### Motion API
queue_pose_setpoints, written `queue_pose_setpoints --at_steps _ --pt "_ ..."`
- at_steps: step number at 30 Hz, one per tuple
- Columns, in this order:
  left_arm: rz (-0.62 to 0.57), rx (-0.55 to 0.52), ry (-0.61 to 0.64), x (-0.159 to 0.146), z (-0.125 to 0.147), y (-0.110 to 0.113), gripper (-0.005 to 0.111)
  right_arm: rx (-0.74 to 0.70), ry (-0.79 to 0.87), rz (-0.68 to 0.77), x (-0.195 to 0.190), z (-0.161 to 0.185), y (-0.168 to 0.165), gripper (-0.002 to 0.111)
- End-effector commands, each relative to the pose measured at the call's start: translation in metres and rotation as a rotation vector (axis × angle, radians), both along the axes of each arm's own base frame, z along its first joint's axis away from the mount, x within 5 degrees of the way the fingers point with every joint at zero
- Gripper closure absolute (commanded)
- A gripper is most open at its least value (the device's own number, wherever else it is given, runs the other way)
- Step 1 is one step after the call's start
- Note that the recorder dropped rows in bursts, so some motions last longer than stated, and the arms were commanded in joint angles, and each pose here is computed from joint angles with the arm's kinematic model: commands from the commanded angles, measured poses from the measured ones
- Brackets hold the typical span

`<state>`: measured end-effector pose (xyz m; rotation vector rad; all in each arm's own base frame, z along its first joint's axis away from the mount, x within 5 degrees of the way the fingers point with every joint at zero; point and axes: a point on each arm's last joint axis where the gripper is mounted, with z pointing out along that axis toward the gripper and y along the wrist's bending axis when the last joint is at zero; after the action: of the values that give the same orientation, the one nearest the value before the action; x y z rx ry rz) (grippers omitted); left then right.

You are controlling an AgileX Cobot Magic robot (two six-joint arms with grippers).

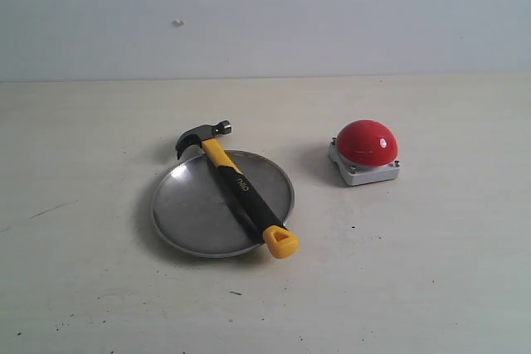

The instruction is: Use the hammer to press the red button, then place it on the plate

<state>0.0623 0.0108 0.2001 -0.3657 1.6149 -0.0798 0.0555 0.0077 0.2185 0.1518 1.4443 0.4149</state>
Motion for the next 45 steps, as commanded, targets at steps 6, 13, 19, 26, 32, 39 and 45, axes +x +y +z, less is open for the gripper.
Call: queue_pose_setpoints --at_steps 6,13,19,26,32,39,45 --pt "0.109 -0.07 0.032 -0.0024 -0.0043 0.006 0.107 -0.016 -0.005 -0.006 -0.0003 -0.001 -0.0002 0.108" --pt "0.112 -0.101 0.013 -0.0028 -0.0034 0.0059 0.107 -0.016 -0.005 -0.006 -0.0003 -0.001 -0.0002 0.108" --pt "0.108 -0.101 0.014 -0.0027 -0.0034 0.0057 0.107 -0.012 -0.004 -0.005 -0.0003 -0.001 -0.0003 0.108" --pt "0.109 -0.102 0.015 -0.0028 -0.0036 0.0057 0.107 -0.012 -0.004 -0.005 -0.0003 -0.001 -0.0003 0.108" --pt "0.109 -0.102 0.015 -0.0028 -0.0036 0.0057 0.107 -0.012 -0.004 -0.005 -0.0003 -0.001 -0.0003 0.108" --pt "0.108 -0.1 0.006 -0.0027 -0.0027 0.0057 0.107 -0.016 -0.005 -0.006 -0.0003 -0.001 -0.0002 0.108" --pt "0.11 -0.043 0.016 -0.0028 -0.0025 0.0064 0.107 -0.016 -0.005 -0.006 -0.0003 -0.001 -0.0002 0.108"
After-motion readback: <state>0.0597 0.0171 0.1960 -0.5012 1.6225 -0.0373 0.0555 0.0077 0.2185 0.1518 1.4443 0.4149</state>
